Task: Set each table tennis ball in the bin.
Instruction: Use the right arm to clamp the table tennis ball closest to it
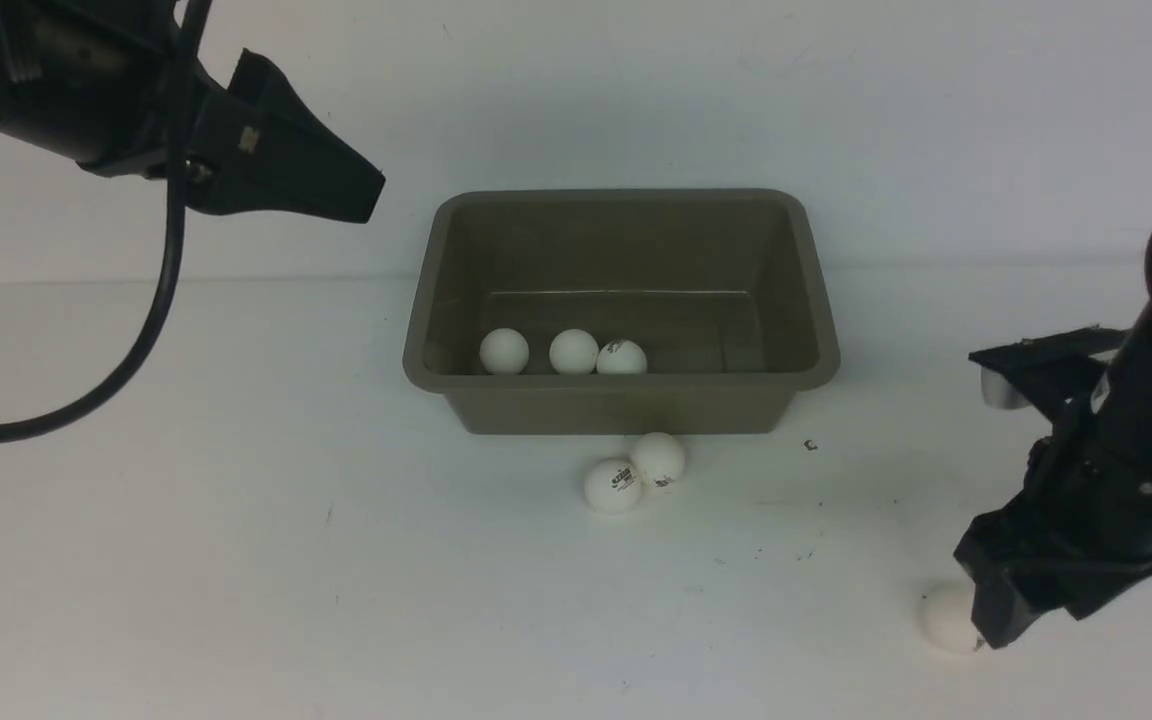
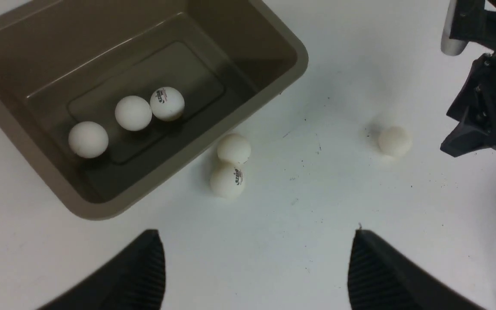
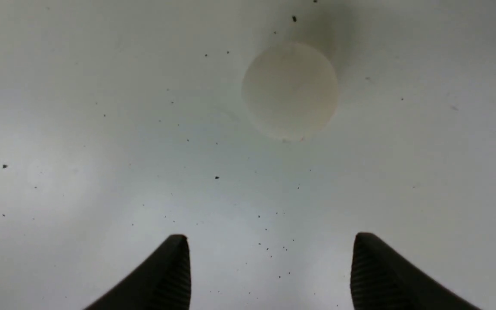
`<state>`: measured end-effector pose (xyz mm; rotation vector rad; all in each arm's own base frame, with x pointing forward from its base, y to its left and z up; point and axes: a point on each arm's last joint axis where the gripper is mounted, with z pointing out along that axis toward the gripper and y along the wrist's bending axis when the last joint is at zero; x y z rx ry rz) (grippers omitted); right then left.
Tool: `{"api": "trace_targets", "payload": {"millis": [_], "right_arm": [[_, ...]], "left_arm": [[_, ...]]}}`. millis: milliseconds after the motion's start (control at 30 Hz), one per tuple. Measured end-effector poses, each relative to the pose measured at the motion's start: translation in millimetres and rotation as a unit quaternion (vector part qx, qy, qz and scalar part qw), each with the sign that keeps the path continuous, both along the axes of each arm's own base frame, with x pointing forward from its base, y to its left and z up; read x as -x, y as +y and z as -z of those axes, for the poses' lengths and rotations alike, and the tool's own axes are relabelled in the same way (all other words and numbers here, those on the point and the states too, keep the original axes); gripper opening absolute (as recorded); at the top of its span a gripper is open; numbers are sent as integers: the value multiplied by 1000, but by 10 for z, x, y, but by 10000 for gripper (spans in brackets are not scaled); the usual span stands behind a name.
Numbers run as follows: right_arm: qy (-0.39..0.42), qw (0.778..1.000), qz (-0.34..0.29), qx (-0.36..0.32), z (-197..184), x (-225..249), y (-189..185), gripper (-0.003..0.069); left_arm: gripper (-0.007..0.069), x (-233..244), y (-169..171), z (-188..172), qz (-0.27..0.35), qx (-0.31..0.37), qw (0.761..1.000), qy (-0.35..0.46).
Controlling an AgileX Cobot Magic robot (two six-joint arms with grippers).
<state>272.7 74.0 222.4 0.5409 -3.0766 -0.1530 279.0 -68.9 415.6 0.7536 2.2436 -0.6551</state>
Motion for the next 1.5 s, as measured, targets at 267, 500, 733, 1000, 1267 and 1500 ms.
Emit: {"api": "trace_targets", "payload": {"millis": [267,500,733,1000,1267,1500], "right_arm": [[35,999,4,4,197,26,3,452],[86,996,9,8,425,209,-25,452],[77,997,13,-9,514,234,-4,452],[89,995,22,-27,715,159,52,452],[51,996,27,-68,747,75,128,452],[38,996,13,-74,691,12,147,452]], "left_arm": [[511,3,-5,-3,2,3,1000,1],[511,6,-8,-4,3,5,1000,2],[511,8,-20,-15,5,15,1000,3],[511,13,-21,-19,5,15,1000,2],[511,15,-23,-21,6,17,1000,2],[511,15,-23,-21,6,17,1000,2]]}}
